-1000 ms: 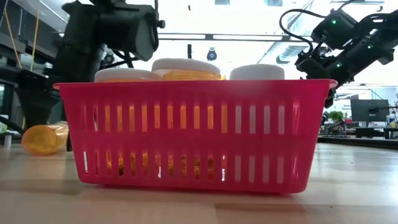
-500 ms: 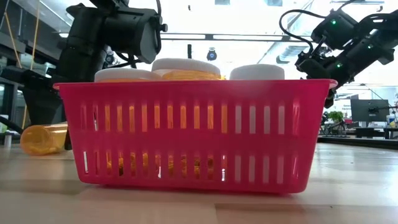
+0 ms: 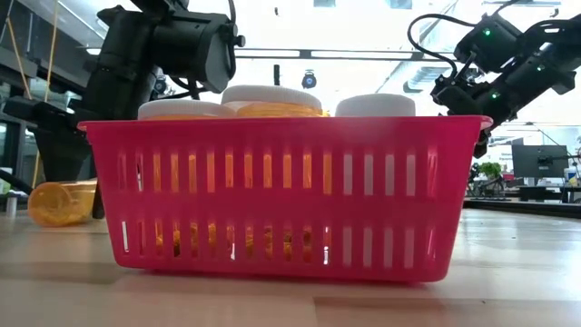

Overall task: Pick and place pill bottles into a basket
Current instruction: Put the orange pill bottle into the red basket

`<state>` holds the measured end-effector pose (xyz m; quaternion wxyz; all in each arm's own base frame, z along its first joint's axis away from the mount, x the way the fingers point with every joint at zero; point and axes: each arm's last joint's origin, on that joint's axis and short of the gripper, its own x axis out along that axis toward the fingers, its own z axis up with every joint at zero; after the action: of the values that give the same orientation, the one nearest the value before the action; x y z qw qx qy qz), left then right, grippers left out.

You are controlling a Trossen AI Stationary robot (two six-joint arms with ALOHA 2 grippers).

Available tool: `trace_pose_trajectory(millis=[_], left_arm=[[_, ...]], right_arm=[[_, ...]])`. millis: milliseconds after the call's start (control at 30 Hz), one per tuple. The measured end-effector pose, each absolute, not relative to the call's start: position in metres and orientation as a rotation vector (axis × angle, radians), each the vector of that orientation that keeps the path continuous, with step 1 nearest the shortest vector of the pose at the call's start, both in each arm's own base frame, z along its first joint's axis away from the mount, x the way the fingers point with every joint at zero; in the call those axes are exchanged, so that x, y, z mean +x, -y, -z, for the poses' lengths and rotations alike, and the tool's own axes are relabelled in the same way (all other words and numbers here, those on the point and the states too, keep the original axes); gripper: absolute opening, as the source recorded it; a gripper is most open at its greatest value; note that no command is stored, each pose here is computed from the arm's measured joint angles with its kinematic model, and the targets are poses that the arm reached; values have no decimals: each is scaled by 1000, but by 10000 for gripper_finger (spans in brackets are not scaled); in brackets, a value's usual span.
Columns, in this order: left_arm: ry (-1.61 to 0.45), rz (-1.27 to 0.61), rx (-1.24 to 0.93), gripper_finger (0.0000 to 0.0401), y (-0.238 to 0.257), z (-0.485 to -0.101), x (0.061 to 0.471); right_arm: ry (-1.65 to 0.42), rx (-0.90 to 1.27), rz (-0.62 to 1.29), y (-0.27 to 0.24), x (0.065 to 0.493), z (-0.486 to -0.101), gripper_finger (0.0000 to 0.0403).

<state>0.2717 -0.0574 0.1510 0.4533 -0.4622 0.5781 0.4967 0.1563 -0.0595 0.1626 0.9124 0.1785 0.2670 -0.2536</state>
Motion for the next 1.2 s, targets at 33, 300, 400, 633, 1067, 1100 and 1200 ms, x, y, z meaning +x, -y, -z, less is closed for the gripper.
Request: trace_pose_trajectory(millis=[33,300,400,633,1067,1100,1200], left_arm=[[-1430,-1224,-1141,244,57,-151,272],[-1428,-1197,-1114,236,57,-151,272],[-1425,-1184,-1100,236,57,-151,273],[-1399,-1162,-1086,235,57,-151,275],[-1384,-1073,-1058,234,57,-153,279],[-1373,-1059,-1051,234,57,-153,280],[-1336,-1029,-1035,234,56,-158,280]], right_arm=[[-550,368,522,59,156,-163,84],[-550,368,522,59,156,-163,84],[-550,368,522,59,156,-163,84],[-550,368,522,59,156,-163,84],[-550,368,522,59,156,-163,84],[-550,368,522,60,156,-163,84],[-550,368,522,59,156,-163,84]])
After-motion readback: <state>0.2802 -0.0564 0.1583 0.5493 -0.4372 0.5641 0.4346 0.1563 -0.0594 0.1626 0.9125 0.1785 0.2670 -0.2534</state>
